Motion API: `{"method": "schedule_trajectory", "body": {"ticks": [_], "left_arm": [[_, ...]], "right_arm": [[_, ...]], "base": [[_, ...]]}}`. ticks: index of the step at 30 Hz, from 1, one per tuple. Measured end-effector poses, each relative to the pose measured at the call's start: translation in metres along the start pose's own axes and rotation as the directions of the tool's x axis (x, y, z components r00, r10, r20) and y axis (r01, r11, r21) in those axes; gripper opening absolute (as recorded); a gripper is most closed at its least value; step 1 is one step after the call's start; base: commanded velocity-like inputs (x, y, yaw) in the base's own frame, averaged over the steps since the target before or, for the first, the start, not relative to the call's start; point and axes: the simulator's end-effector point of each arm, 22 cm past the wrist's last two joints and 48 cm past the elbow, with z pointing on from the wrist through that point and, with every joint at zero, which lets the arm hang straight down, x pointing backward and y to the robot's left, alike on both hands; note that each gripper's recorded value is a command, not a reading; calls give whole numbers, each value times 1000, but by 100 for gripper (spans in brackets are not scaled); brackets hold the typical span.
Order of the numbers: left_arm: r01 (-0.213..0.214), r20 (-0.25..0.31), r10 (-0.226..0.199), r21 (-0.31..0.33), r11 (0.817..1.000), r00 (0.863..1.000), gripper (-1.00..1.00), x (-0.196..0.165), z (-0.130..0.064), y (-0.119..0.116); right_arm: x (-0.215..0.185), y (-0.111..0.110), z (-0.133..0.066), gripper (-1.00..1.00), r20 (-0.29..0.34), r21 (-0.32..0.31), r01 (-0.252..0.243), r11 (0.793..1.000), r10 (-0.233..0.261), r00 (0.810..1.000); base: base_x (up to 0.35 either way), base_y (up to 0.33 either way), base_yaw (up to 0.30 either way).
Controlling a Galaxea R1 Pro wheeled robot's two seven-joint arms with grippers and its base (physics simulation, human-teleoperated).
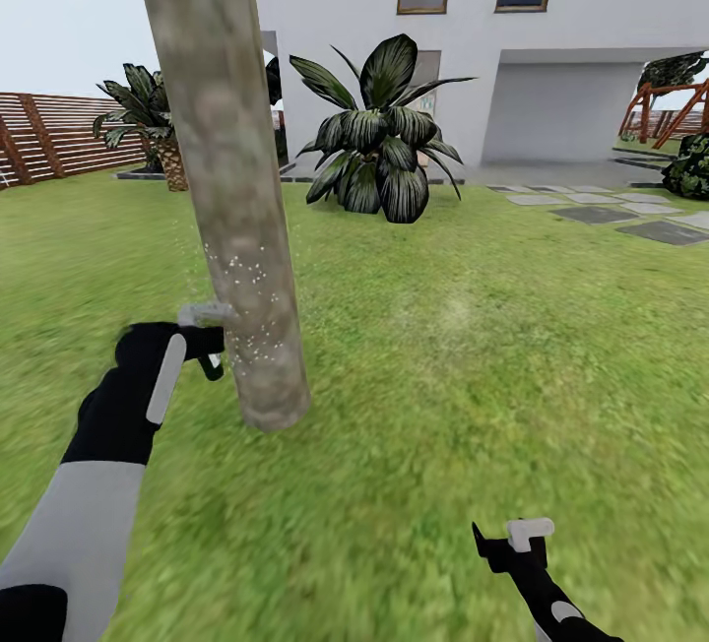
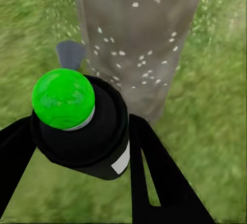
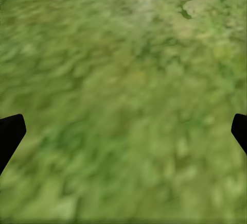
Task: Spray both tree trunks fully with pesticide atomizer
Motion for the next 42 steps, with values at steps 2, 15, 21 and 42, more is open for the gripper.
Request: {"method": "schedule_trajectory", "body": {"ticks": [2,15,21,42], "left_arm": [[-2,-29,2,3,1000,1000,-100,19,5,0],[10,-147,-19,-59,998,989,-100,173,62,23],[11,-159,-23,-78,997,987,-100,204,68,30],[6,-168,-27,-121,993,985,-100,243,76,42]], "right_arm": [[0,0,0,100,1,0,0,1000,0,1000],[0,1,0,100,1,-2,0,1000,0,1000],[0,1,0,100,1,-3,-1,1000,1,1000],[0,4,0,100,0,-4,-3,1000,3,1000]], "base": [[0,0,0],[2,-61,0],[82,-268,0],[31,-274,177]]}}
